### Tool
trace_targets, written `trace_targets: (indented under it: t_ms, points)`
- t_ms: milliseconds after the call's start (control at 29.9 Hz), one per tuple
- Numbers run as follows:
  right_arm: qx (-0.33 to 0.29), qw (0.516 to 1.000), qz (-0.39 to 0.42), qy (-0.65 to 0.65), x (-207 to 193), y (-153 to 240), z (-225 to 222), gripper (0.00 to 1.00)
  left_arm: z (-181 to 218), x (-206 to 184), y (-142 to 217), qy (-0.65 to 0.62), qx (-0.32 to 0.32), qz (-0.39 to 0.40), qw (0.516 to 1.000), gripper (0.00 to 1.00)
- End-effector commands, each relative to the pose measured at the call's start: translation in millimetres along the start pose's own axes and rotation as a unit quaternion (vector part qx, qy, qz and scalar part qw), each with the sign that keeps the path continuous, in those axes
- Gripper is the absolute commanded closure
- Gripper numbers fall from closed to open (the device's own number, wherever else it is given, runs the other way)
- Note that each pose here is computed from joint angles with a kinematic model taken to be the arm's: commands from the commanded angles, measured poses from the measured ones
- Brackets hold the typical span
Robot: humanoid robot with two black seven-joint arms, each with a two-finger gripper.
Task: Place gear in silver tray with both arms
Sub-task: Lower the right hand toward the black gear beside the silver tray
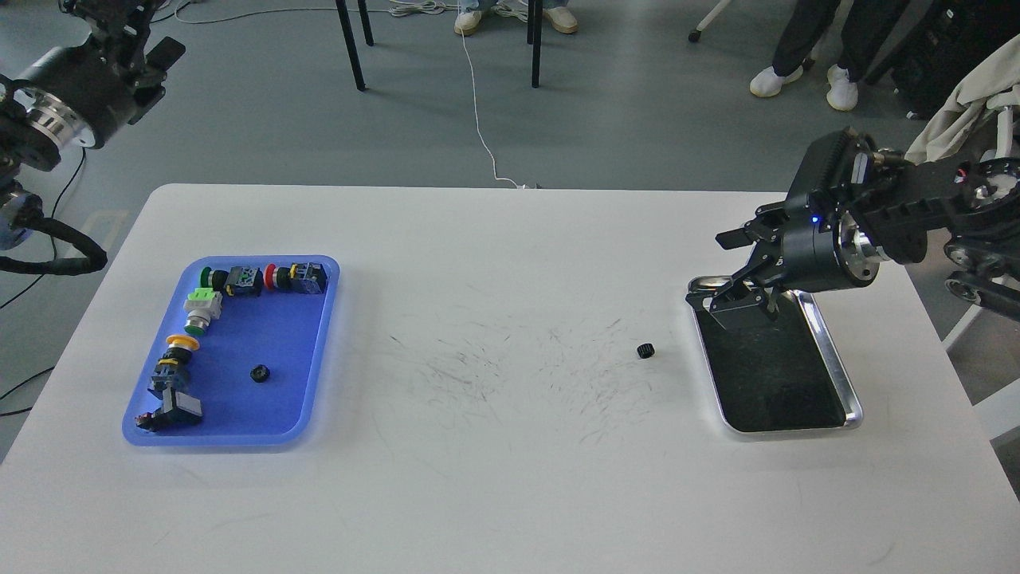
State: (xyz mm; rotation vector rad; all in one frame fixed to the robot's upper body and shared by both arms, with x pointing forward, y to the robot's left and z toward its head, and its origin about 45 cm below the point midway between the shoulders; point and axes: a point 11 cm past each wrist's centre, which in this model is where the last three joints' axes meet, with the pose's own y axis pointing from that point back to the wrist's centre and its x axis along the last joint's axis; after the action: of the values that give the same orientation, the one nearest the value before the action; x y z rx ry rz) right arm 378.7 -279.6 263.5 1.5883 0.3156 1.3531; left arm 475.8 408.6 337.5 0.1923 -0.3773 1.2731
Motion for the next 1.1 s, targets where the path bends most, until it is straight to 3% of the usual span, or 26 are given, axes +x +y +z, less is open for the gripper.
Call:
trace_targets:
  t_ms: [0,635,1070]
  points:
    - [0.003,1.0,-0.019,0.022,-5,-7,-2,0.05,1,3,0,0.012,-0.003,0.008,1.0,0.06]
    - [0.036,0.992,-0.091,0.08,-7,-79,-21,0.13,-1,15,5,0.021,-0.002,0.029,0.999,0.06]
    - [0.03,0.983,-0.12,0.138,-6,-94,-16,0.17,-2,15,5,0.022,-0.001,0.031,0.999,0.06]
